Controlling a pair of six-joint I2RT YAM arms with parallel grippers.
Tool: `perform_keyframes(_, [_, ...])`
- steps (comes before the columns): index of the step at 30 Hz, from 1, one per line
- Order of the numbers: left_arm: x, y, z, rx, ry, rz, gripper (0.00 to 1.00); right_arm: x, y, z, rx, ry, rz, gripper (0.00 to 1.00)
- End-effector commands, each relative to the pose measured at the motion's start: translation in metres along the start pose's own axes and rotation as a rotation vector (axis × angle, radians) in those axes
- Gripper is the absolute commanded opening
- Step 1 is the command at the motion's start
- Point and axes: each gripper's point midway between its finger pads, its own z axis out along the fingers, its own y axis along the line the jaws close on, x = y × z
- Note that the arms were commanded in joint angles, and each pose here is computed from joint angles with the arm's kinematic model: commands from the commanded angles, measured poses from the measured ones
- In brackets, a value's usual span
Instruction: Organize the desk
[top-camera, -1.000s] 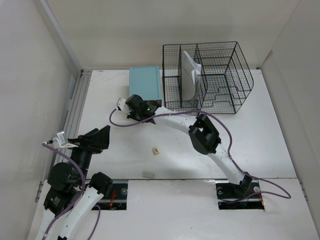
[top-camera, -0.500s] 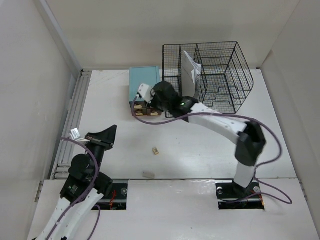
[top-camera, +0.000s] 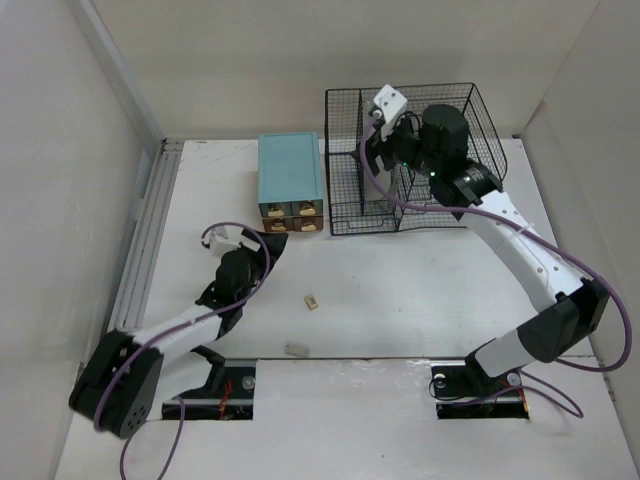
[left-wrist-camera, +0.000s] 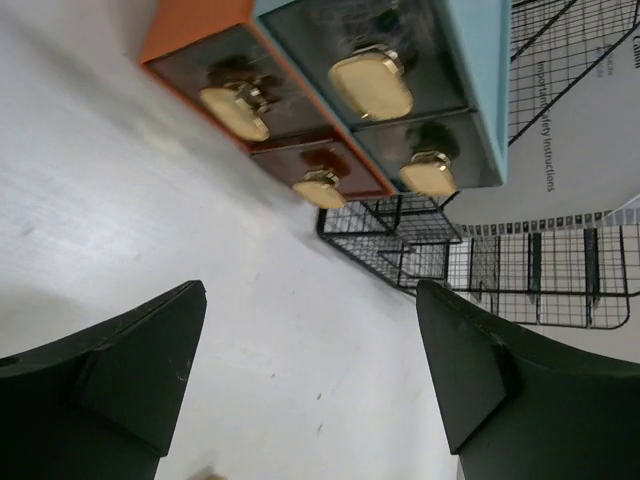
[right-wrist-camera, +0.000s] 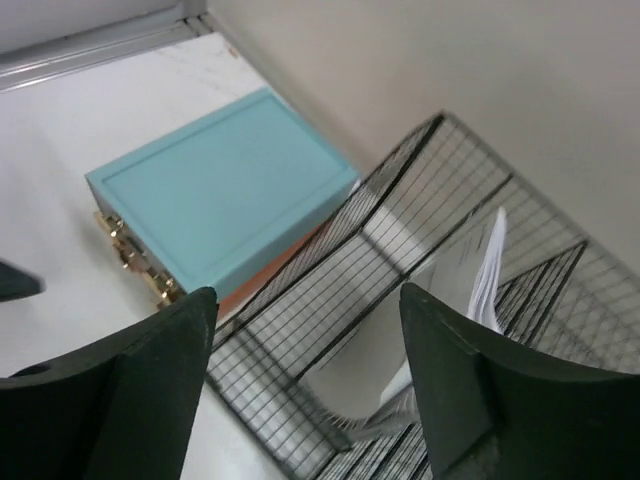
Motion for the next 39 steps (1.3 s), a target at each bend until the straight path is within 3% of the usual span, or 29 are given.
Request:
perform_keyframes(1, [-0.022, -0.088, 0.017, 0.268, -0.045, -0.063, 0.84, -0.007, 0.018, -0.014, -0.184, -0.055, 0.146, 0.76])
perform_keyframes(2, [-0.025, -0.091, 0.024, 0.261, -0.052, -0.077, 0.84, -0.005, 0.013, -0.014, -0.189, -0.067, 0.154, 0.57])
perform_keyframes(3, [-0.029, -0.091, 0.03, 0.254, -0.061, -0.09, 0.84, -0.004, 0.015, -0.017, -0.19, -0.064, 0.166, 0.47])
perform_keyframes(5, [-0.019, -0.078, 0.044, 0.221, -0.03, -0.099, 0.8, -0.005, 0.012, -0.02, -0.184, -0.074, 0.175, 0.33])
perform_keyframes(6, [-0.023, -0.077, 0.05, 0.217, -0.038, -0.119, 0.77, -0.01, 0.007, -0.024, -0.178, -0.092, 0.168, 0.31])
perform_keyframes(13, [0.004, -0.062, 0.082, 0.206, 0.058, -0.192, 0.47, -0.017, 0.003, -0.032, -0.177, -0.117, 0.204, 0.28])
perform_keyframes(20, [0.021, -0.052, 0.094, 0.183, 0.089, -0.196, 0.45, -0.01, 0.003, -0.031, -0.179, -0.108, 0.218, 0.27])
perform_keyframes(25, [0.031, -0.038, 0.113, 0.152, 0.099, -0.201, 0.5, -0.011, 0.004, -0.032, -0.188, -0.109, 0.227, 0.27])
perform_keyframes(35, [0.044, -0.031, 0.133, 0.122, 0.107, -0.193, 0.51, -0.004, -0.001, -0.034, -0.172, -0.097, 0.233, 0.27])
perform_keyframes(39, [0.048, -0.034, 0.134, 0.123, 0.116, -0.19, 0.36, -0.004, 0.001, -0.035, -0.181, -0.1, 0.232, 0.27])
